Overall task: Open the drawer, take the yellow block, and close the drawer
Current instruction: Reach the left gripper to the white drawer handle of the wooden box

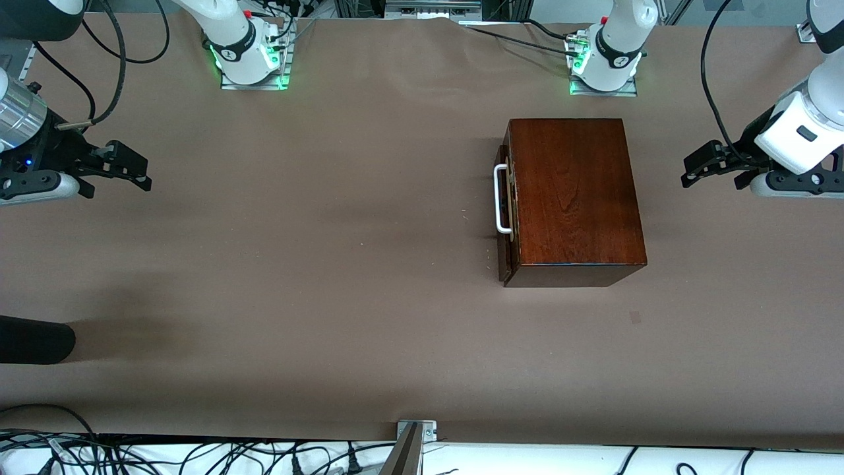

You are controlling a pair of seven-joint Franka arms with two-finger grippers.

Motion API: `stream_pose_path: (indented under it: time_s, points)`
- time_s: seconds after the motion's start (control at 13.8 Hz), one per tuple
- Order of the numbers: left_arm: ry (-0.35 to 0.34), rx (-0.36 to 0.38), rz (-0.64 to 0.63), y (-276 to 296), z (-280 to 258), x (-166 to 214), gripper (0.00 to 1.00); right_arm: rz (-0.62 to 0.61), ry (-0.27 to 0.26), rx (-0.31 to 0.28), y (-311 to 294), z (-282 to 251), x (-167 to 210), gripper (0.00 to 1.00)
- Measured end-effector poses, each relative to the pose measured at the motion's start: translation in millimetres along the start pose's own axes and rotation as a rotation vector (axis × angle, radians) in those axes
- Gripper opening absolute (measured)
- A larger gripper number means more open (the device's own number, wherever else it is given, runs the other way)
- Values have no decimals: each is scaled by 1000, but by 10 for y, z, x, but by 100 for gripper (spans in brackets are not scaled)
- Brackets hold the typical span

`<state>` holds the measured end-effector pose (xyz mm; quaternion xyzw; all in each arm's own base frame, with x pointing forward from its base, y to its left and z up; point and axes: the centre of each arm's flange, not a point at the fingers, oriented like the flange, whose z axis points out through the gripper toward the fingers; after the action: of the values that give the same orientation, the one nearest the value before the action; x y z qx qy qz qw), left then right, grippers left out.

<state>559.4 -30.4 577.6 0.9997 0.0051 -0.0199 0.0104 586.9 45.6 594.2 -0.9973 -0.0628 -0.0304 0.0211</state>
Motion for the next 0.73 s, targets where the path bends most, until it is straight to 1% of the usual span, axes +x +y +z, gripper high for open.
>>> stream_pose_path:
  time_s: [0.51, 0.73]
  points:
    - [-17, 1, 1, 7, -27, 3, 100, -1, 0, 0, -6, 0, 1, 100]
    - [-45, 4, 25, 137, -9, 4, 100, -1, 0, 0, -6, 0, 0, 100]
